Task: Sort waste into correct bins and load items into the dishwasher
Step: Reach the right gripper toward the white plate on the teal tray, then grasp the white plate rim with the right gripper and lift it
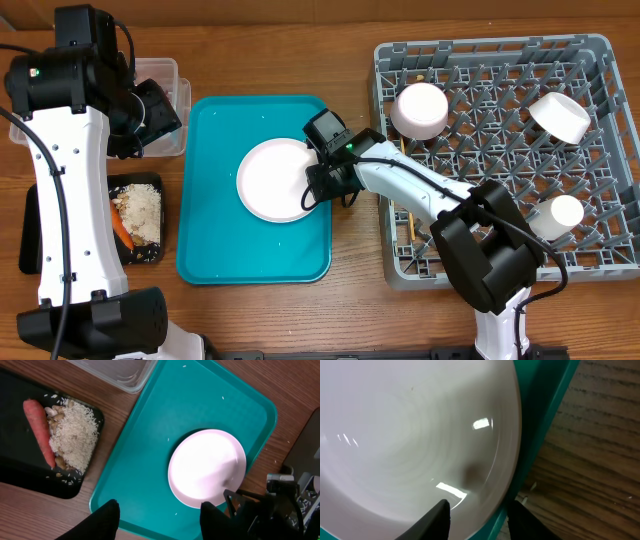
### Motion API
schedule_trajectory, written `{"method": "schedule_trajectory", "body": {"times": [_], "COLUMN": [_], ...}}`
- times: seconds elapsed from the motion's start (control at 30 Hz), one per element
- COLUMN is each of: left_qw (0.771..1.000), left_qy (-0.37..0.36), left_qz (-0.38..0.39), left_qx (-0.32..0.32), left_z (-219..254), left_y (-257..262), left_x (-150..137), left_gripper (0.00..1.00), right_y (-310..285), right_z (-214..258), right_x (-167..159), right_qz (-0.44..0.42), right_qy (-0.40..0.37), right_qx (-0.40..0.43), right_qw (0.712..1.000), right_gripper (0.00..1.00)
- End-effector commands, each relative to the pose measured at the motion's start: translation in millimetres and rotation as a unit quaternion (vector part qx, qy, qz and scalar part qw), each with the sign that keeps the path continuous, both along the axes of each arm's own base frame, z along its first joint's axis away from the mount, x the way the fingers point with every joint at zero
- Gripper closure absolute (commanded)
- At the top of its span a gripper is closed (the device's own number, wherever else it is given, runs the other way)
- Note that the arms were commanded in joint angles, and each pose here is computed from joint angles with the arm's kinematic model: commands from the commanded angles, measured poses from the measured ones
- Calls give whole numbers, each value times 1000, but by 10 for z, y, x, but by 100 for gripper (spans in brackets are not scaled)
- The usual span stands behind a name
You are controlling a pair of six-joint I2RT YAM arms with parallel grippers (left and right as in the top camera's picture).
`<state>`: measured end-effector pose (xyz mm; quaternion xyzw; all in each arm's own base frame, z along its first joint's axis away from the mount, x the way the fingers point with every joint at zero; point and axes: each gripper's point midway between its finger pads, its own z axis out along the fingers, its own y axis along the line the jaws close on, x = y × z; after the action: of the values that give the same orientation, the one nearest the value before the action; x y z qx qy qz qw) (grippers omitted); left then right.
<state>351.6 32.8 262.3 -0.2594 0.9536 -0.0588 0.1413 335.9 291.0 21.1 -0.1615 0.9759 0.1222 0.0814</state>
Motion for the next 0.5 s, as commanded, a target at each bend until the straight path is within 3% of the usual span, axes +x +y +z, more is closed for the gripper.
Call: {"method": "schedule_trajectory", "body": {"times": [0.0,0.47], "left_qw": [1000,1000], "left_qy": [-7,-7], "left_qz": [-10,-10], "left_qx": [3,3], "left_z": [29,29], "left_y": [-24,-23], "left_x": [31,31], "left_gripper": [46,45], "right_y": [118,270], "right_z": [78,134], "right_x": [23,-87], "right_qz": [3,19], "right_qy": [2,32], "right_qx": [17,60], "right_qw": [1000,998], "right_gripper": [59,59]}}
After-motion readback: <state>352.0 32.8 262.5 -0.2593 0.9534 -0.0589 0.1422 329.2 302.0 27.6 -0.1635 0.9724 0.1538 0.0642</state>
